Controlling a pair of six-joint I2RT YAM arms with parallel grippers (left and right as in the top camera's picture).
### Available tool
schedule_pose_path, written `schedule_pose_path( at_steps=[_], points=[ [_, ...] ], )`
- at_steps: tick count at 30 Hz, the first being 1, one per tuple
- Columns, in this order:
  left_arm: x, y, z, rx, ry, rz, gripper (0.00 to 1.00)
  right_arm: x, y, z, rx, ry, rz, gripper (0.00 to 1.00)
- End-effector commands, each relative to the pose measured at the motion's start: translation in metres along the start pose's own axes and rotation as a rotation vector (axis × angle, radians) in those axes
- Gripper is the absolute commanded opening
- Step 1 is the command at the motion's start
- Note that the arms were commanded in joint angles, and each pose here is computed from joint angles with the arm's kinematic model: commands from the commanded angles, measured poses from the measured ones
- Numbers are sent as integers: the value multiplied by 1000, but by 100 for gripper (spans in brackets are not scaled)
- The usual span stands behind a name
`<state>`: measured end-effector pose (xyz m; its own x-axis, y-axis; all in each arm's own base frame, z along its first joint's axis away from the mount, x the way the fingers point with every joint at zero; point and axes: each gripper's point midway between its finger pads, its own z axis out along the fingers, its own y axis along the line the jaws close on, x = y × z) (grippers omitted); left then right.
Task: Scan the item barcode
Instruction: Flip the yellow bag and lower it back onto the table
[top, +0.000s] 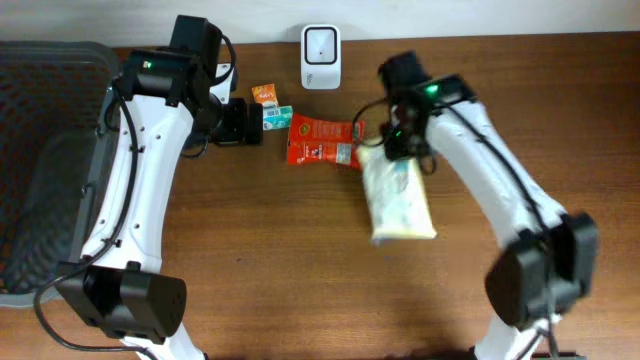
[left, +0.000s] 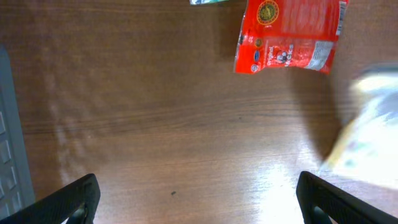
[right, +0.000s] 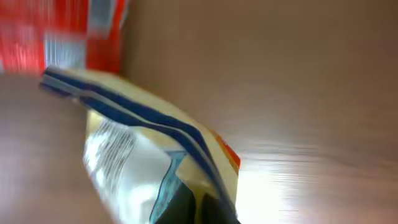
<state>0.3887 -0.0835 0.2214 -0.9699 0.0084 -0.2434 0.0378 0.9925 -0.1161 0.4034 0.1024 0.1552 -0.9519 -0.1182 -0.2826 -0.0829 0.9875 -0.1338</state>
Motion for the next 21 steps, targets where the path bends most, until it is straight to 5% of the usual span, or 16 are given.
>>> schedule_pose_path(
  at_steps=[1, 5, 12, 18, 19, 21],
  points=[
    [0, 0, 0, -2, -3, -3, 99, -18, -63, -44, 325, -152, 127, 4],
    [0, 0, 0, -2, -3, -3, 99, -2, -76, -15, 460, -128, 287, 4],
    [0, 0, 0, -3, -2, -3, 99, 10, 10, 3, 303, -128, 234, 4],
    [0, 0, 0, -3, -2, -3, 99, 41, 133, 0, -255, 83, 182, 4],
    [0, 0, 0, -2, -3, -3, 99, 43, 141, -2, -272, 82, 167, 10],
    [0, 0, 0, -3, -2, -3, 99, 47, 149, -7, -311, 94, 92, 62]
  ],
)
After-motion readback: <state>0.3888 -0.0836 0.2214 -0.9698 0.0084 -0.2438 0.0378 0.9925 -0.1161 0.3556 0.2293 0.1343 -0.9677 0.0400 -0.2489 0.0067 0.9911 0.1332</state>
